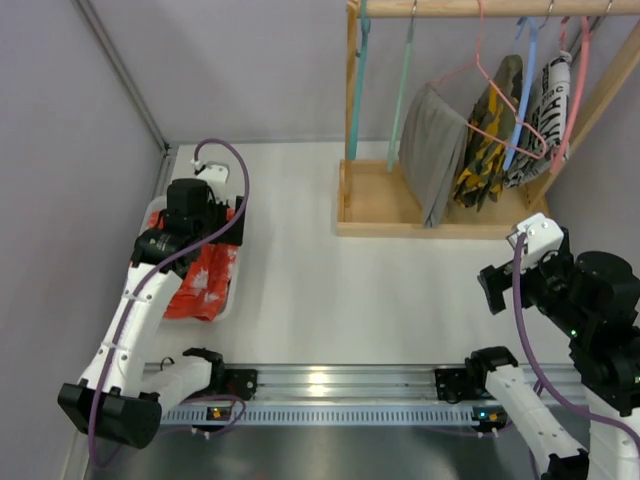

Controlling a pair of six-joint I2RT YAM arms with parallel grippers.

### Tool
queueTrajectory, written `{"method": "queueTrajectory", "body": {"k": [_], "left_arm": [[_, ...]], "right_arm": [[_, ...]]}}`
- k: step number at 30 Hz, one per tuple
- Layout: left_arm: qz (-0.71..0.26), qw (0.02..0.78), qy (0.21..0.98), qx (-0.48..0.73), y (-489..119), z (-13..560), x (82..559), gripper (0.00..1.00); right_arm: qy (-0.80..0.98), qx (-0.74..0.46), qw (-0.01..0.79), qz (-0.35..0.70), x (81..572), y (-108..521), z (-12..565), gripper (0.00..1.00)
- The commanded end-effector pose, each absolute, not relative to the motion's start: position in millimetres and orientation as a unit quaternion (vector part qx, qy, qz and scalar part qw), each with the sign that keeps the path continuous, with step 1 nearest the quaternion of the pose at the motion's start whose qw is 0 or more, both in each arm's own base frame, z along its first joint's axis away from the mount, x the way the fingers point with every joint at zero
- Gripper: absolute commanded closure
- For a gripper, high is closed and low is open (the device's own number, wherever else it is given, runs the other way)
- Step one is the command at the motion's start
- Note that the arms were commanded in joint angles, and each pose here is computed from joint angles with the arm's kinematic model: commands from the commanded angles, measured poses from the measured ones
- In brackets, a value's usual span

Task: Remove the trousers from the hanger

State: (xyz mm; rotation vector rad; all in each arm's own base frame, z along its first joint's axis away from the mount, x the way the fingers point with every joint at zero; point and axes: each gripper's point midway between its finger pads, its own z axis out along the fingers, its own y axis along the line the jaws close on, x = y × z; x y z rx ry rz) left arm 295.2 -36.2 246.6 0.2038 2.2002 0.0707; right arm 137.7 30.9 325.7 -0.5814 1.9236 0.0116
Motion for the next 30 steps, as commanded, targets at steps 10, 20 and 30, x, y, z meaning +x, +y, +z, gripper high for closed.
{"method": "queueTrajectory", "body": {"k": [10, 20, 30], "left_arm": [[-0.026, 0.497, 0.860, 0.113, -53.2, 283.9, 282.6, 0.01], [-0.079, 0.510, 0.844, 0.142, -73.5, 304.3, 277.3, 0.01], [-0.077, 0.511, 0.845, 0.140, -72.5, 302.4, 276.2, 0.01]], "right_arm": [[0.763, -0.263, 0.590, -0.021, 109.6, 23.2, 424.2, 0.01], [0.761, -0.220, 0.604, -0.091, 141.9, 0.8, 489.8, 0.01], [0.694, -0.236, 0.679, -0.038, 203.7, 36.5, 547.4, 0.01]]}}
